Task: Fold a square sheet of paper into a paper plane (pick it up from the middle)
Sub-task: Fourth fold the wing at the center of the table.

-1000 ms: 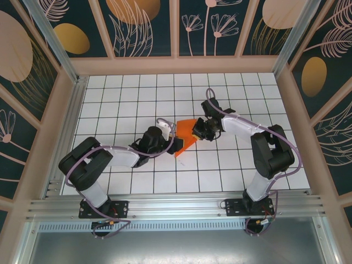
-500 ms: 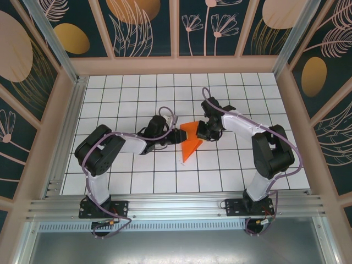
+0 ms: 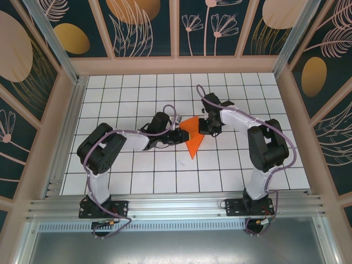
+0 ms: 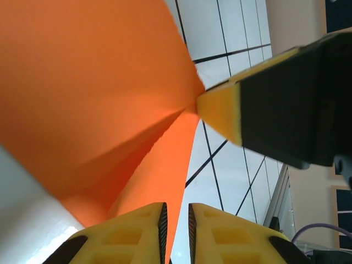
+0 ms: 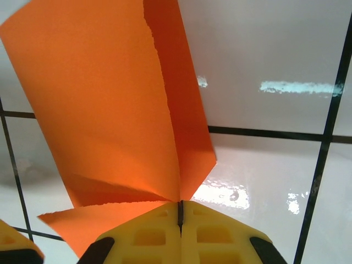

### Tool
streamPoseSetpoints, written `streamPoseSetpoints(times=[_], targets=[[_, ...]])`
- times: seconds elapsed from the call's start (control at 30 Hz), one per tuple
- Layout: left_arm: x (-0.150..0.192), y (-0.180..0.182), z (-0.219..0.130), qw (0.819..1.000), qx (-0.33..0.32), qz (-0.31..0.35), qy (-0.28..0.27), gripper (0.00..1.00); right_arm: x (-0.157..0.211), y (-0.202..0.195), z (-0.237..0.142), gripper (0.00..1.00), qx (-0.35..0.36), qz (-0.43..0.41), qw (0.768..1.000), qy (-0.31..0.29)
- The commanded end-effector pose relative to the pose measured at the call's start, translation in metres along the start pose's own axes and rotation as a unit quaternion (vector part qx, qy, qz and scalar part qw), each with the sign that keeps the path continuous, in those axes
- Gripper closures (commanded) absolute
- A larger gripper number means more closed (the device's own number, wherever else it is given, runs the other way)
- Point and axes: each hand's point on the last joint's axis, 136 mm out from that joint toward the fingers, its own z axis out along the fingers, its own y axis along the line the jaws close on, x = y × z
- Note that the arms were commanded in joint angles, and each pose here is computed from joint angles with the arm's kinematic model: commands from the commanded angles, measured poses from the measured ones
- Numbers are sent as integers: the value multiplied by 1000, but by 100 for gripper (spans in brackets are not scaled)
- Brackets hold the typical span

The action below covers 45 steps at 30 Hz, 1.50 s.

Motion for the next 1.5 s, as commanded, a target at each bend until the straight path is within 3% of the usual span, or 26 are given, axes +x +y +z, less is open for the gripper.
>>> streamPoseSetpoints(times=[0.0, 0.23, 0.37, 0.6, 0.93, 1.47], targets=[[7, 13, 3, 999, -17, -21, 22, 84, -6, -4, -1, 100, 14, -11, 1000, 1], [12, 51, 6, 995, -95, -32, 21, 87, -7, 1, -2, 100, 1, -6, 1000, 4], [2, 52, 9, 994, -104, -35, 7, 89, -6, 8, -5, 100, -17, -4, 1000, 6], [-1, 65, 7, 989, -139, -45, -4, 92, -9, 39, -18, 100, -95, 10, 995, 4], [2, 72, 10, 988, -145, -50, 1, 95, -19, 76, -19, 100, -183, 79, 980, -13], [-12, 77, 7, 984, -159, -64, -43, 94, -19, 79, 3, 100, -204, 191, 960, -23]])
